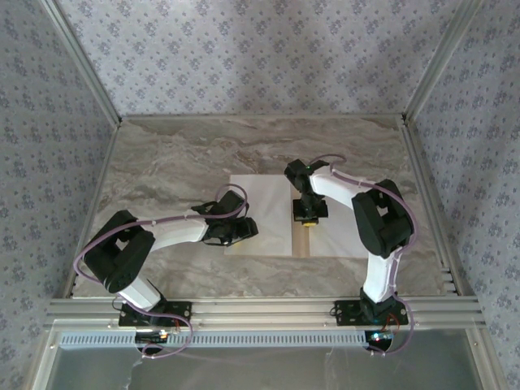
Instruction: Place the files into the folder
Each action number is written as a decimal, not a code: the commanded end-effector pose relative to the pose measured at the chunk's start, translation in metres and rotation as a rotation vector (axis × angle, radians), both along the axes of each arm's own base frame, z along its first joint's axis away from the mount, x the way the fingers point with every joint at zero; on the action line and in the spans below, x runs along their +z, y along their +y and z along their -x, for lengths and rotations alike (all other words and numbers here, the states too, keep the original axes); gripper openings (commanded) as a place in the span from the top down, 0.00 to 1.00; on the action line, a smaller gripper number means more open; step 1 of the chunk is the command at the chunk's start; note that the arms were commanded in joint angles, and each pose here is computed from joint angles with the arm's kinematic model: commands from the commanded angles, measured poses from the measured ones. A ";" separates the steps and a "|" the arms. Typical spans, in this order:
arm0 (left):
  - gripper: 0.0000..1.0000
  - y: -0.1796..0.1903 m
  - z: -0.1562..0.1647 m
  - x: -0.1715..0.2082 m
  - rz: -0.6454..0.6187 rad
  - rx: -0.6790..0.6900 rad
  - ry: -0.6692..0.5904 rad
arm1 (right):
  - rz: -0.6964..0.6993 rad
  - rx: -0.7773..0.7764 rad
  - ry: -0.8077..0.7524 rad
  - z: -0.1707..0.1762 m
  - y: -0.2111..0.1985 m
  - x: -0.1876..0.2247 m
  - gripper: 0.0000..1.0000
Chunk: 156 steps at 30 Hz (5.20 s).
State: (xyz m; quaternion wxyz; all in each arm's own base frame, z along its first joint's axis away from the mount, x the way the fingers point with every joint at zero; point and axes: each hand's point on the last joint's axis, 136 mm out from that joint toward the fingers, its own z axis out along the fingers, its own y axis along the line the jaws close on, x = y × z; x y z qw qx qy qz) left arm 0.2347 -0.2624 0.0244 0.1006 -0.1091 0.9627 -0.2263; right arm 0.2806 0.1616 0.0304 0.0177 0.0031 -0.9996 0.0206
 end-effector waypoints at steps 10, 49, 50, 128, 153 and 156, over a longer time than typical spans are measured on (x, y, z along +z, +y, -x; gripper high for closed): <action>0.45 0.041 0.034 -0.036 -0.165 0.006 0.127 | -0.091 0.001 -0.041 -0.003 0.006 0.047 0.93; 0.00 0.075 -0.019 0.102 -0.164 0.014 -0.329 | -0.401 -0.162 -1.024 -0.048 -0.084 0.131 0.19; 0.00 0.078 -0.019 0.101 -0.162 0.031 -0.343 | -0.409 -0.167 -1.033 -0.049 -0.084 0.127 0.19; 0.53 0.091 0.065 0.007 0.068 0.136 0.008 | -0.559 0.057 -0.678 -0.064 0.050 0.048 0.24; 0.57 0.085 0.061 0.001 0.089 0.140 0.016 | -0.582 0.089 -0.537 -0.064 0.078 0.017 0.30; 0.59 0.084 0.060 0.002 0.097 0.142 0.012 | -0.590 0.093 -0.521 -0.063 0.082 0.016 0.31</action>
